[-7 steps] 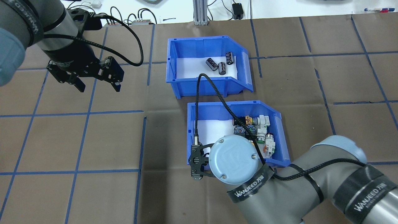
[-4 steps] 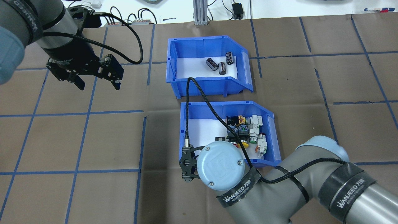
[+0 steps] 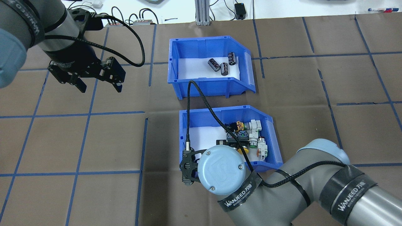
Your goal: Place battery box in front
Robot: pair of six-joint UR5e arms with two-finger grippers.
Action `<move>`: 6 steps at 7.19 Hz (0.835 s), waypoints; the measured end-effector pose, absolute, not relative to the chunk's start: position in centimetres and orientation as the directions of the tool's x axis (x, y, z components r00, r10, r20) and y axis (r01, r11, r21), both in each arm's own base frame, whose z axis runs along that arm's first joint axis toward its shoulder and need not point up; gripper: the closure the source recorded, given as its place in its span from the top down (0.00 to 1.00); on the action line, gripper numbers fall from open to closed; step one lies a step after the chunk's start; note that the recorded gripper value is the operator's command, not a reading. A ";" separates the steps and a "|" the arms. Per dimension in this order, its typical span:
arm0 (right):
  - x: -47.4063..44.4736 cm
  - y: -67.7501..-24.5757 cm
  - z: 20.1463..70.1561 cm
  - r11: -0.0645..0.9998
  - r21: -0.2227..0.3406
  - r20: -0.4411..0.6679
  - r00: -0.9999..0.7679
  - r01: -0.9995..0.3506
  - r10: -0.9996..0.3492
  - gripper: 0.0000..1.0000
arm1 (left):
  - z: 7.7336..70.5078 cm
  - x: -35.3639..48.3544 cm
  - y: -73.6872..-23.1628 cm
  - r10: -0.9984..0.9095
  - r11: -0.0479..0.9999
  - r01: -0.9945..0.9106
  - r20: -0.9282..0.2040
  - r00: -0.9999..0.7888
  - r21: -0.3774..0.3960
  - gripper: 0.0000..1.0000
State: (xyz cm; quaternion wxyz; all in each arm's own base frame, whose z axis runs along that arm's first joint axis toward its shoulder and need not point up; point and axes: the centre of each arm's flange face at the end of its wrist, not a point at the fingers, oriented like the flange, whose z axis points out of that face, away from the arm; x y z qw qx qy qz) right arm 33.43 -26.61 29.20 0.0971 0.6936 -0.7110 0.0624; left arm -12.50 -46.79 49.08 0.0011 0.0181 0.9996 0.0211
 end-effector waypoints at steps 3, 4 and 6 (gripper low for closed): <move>33.0 -27.0 30.2 0.038 0.043 0.245 -0.026 -0.998 -0.969 1.00 | 49.0 -12.5 -46.8 0.036 0.998 0.036 -0.001 -0.999 0.044 1.00; 32.5 -27.1 31.4 0.055 0.027 0.262 -0.046 -0.998 -0.964 1.00 | 49.0 -12.5 -46.7 0.036 0.998 0.036 -0.001 -0.999 0.045 1.00; 31.3 -27.8 34.3 0.099 0.011 0.244 -0.093 -0.995 -0.965 1.00 | 48.9 -12.5 -46.7 0.036 0.998 0.035 -0.003 -0.999 0.047 1.00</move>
